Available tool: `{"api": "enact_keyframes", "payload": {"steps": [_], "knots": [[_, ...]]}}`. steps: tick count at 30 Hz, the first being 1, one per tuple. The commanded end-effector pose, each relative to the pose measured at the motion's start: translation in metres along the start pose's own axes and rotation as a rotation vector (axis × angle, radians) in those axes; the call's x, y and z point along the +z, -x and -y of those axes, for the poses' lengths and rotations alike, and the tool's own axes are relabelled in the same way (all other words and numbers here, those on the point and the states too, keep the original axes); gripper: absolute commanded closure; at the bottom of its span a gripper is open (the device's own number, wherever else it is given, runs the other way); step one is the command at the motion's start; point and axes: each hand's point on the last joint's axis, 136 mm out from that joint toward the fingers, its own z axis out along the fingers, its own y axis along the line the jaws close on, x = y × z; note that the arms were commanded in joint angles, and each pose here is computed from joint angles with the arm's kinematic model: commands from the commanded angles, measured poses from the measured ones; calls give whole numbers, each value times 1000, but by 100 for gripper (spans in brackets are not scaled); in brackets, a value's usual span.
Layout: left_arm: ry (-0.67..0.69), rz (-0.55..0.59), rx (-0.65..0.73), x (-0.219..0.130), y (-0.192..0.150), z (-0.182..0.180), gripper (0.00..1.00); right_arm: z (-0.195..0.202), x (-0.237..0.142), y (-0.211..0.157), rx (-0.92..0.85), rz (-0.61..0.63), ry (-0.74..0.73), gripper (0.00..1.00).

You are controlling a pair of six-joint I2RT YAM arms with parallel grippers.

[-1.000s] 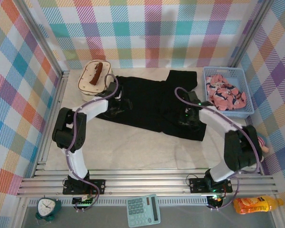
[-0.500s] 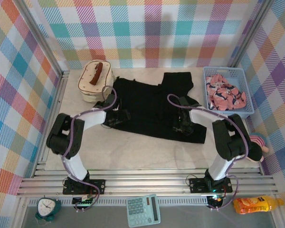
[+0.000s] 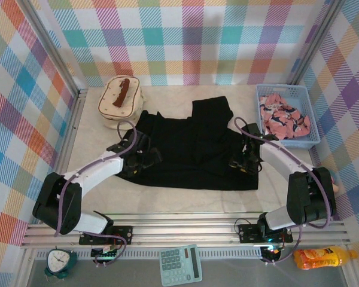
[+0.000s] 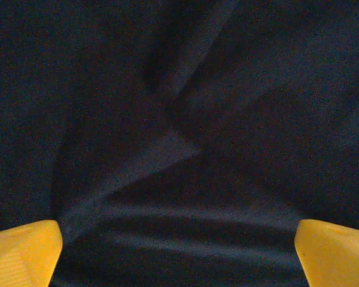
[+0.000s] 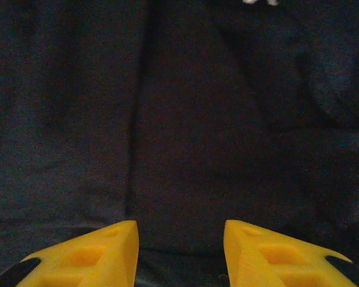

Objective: Fold and stack the mixed laundry pile

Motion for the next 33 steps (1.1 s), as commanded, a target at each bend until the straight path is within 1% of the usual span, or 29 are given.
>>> {"api": "enact_keyframes", "payload": {"steps": [1,7,11,15,16,17,22,24,29,31,33], "knots": [[63,109,16,-9,30,3,0,-22,-5,-9,-16,-20,82,56],[61,194,-1,-2,56,15,0,-41,19,-25,-10,-48,142,56],[50,197,1,2,62,19,0,-52,30,-25,-11,-52,147,56],[64,192,3,2,63,11,0,-49,40,-25,3,-75,105,57],[68,192,0,1,62,9,0,-47,41,-25,7,-74,94,59],[73,193,-6,1,62,5,0,-47,40,-24,10,-70,90,63],[86,203,-34,-3,65,-11,0,-51,24,-17,9,-23,103,91],[89,211,-43,-7,69,-16,0,-59,14,-11,5,0,133,99],[95,228,-54,-13,77,-25,0,-80,-5,15,-19,81,172,100],[99,231,-57,-14,78,-28,0,-93,-10,36,-37,128,180,100],[97,232,-56,-15,80,-28,0,-110,-15,65,-46,188,188,100]]}}
